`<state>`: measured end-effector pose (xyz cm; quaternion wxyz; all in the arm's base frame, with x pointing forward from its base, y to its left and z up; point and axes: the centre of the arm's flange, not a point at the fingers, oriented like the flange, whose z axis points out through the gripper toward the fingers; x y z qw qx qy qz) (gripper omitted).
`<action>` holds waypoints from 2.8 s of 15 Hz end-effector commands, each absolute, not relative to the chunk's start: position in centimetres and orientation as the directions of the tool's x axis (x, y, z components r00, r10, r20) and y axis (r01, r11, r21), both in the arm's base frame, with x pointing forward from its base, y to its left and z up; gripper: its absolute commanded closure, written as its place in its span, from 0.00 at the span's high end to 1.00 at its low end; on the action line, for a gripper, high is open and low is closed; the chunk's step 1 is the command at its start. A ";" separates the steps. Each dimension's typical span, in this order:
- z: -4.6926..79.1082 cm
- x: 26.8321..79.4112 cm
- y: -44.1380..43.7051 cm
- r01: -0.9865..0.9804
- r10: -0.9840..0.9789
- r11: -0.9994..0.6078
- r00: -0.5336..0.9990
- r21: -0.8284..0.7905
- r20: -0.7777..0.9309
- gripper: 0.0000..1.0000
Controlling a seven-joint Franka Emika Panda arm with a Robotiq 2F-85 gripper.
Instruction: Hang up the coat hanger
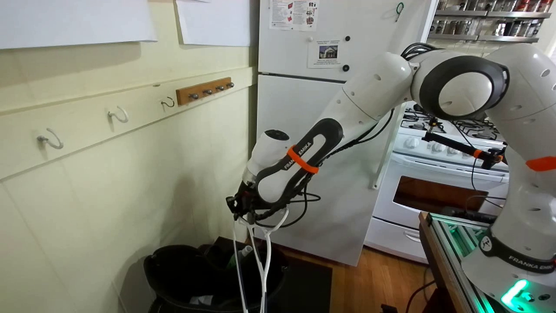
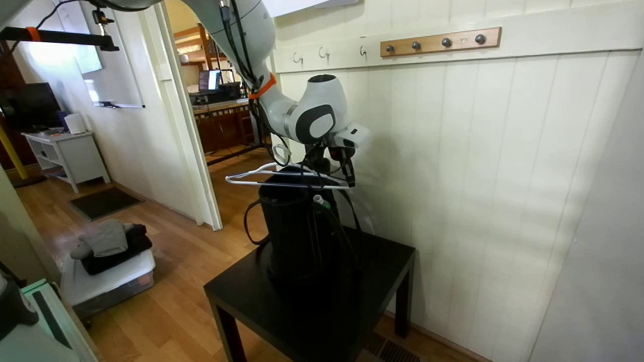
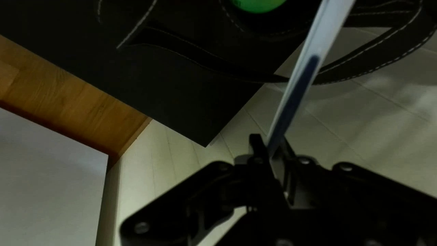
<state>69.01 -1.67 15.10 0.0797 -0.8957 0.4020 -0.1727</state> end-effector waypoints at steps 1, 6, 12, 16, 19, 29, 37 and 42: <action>17.7 68.3 -1.1 -0.656 -0.704 -0.710 0.660 -0.256 0.263 0.03; 19.2 68.1 -0.2 -0.616 -0.669 -0.743 0.678 -0.261 0.303 0.03; 21.2 67.6 0.6 -0.573 -0.620 -0.784 0.715 -0.238 0.322 0.03; 20.8 67.3 1.1 -0.566 -0.621 -0.784 0.708 -0.255 0.336 0.03; 19.7 66.8 1.6 -0.561 -0.617 -0.787 0.713 -0.257 0.332 0.03; 17.7 65.4 2.7 -0.559 -0.615 -0.789 0.730 -0.256 0.299 0.50; 18.5 64.9 3.6 -0.547 -0.609 -0.792 0.745 -0.271 0.274 1.00; 21.0 64.6 4.5 -0.512 -0.586 -0.803 0.771 -0.305 0.249 1.00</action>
